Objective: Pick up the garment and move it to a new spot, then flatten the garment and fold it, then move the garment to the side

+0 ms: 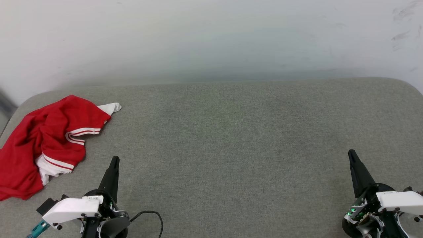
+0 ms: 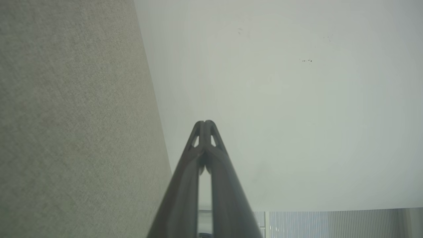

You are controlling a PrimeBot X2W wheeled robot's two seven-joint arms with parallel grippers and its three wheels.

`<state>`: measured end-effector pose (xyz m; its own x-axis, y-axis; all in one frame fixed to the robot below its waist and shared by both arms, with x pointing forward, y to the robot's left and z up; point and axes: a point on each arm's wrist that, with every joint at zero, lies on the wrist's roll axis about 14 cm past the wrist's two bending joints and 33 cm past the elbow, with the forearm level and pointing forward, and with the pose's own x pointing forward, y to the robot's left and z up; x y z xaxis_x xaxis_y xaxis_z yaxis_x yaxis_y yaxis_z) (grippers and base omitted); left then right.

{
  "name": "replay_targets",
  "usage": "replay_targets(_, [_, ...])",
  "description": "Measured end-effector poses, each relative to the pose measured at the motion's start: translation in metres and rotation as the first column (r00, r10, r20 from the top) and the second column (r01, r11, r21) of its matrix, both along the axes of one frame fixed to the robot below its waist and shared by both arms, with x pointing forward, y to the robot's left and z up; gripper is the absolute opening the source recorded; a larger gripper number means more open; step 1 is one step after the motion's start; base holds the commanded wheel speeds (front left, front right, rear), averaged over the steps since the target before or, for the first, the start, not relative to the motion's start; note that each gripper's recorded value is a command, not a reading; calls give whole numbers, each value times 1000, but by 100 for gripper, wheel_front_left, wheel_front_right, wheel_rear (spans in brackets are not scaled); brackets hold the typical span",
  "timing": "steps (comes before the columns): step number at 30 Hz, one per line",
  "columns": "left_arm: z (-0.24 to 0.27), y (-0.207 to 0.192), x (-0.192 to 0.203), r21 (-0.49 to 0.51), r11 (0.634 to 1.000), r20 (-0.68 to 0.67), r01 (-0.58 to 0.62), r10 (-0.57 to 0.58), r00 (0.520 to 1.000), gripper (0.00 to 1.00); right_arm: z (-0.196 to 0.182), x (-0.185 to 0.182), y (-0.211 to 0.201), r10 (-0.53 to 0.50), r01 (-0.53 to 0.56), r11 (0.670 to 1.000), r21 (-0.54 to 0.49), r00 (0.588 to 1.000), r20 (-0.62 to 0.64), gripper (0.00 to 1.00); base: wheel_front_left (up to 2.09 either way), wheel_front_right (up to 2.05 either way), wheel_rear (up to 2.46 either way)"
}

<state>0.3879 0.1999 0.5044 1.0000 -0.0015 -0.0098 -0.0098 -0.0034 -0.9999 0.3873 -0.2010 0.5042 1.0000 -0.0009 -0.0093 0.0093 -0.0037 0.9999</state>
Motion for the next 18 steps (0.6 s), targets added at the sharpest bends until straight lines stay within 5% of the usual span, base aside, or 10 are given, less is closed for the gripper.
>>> replay_targets(18, [0, 0, 0, 0, 1000, 0, 0, 0, 1000, 0, 0, 0, 0, 0, 0, 1000, 0, 1000, 0, 0, 0, 0, 0])
